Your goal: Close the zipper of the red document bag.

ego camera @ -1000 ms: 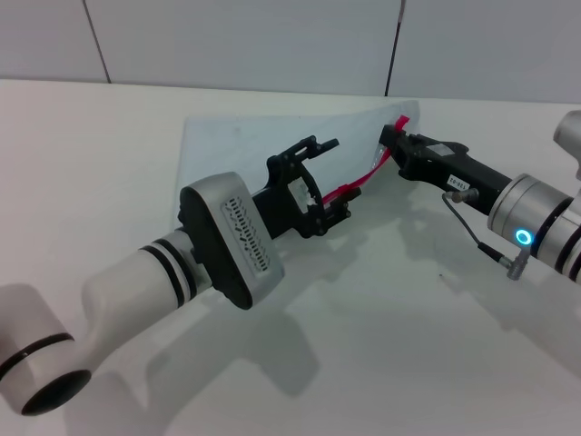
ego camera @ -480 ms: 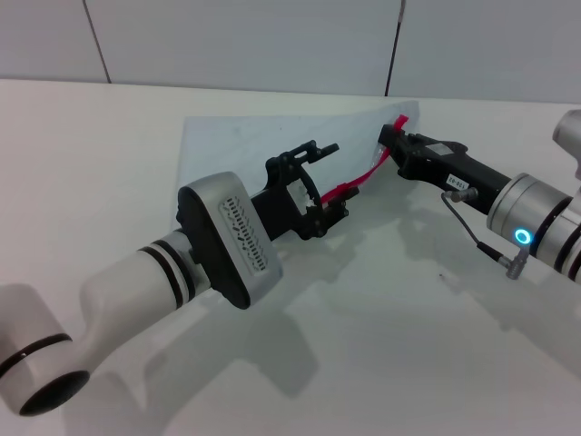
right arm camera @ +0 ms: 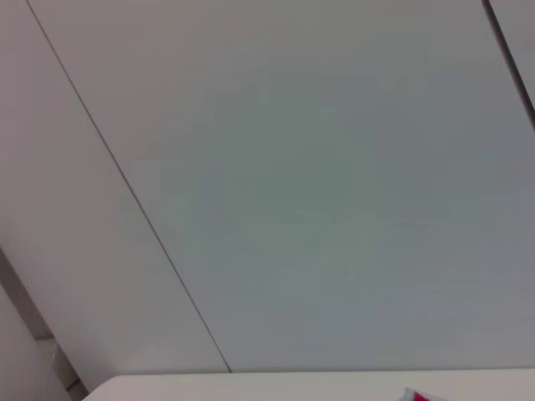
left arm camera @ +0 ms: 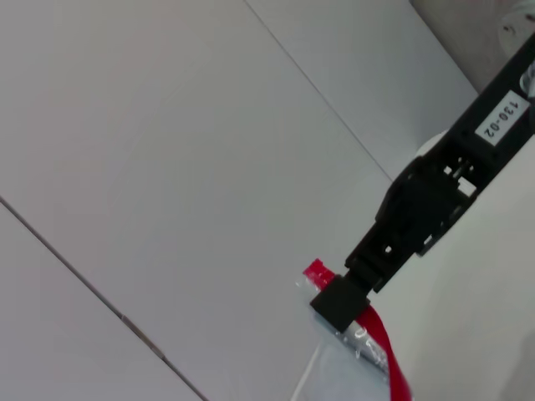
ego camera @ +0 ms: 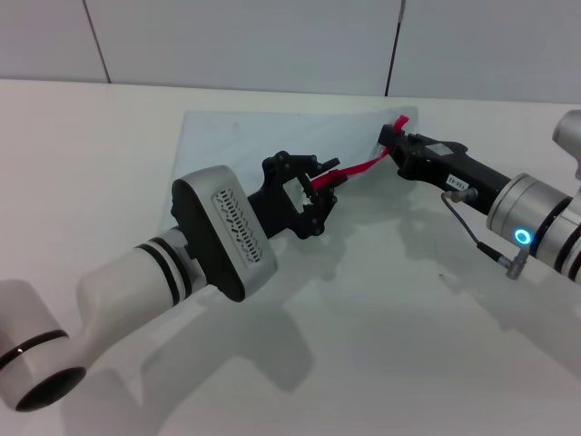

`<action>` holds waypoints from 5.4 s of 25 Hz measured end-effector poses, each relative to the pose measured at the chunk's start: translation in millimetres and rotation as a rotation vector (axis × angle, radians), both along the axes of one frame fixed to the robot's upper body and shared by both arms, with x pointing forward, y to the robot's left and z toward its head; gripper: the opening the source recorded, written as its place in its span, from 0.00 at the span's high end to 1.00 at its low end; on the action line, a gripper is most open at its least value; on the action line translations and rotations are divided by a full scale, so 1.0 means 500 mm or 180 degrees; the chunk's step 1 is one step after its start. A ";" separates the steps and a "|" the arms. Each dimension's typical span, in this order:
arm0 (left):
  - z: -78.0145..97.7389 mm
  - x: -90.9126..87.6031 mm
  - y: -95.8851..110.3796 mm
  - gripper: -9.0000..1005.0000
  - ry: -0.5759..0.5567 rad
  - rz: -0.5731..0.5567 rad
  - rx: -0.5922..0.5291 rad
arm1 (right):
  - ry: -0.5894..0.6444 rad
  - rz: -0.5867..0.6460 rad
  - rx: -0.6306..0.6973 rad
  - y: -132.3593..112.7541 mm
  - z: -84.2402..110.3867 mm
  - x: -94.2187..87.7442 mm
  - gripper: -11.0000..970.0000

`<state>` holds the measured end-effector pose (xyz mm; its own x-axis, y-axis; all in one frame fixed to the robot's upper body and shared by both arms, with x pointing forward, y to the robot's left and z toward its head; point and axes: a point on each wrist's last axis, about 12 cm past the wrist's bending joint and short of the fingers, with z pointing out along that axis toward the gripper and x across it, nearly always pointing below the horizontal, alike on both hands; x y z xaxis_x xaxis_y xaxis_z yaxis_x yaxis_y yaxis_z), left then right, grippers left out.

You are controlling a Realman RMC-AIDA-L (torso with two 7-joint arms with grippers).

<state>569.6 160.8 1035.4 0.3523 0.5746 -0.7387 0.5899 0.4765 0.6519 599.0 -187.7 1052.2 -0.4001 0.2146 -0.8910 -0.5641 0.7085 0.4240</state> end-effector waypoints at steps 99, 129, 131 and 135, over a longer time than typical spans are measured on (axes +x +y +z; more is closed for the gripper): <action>0.025 -0.111 0.274 0.49 -0.0266 0.1463 -0.2534 | -0.1667 -0.1008 -0.0176 -0.150 -0.006 -0.146 0.32; 0.027 -0.111 0.272 0.49 -0.0247 0.1455 -0.2666 | -0.1678 -0.1036 -0.0104 -0.158 -0.004 -0.153 0.33; 0.027 -0.111 0.271 0.49 -0.0242 0.1451 -0.2665 | -0.1671 -0.1036 -0.0093 -0.159 -0.004 -0.153 0.33; 0.027 -0.110 0.271 0.49 -0.0247 0.1459 -0.2669 | -0.1644 -0.1035 -0.0074 -0.160 -0.004 -0.151 0.33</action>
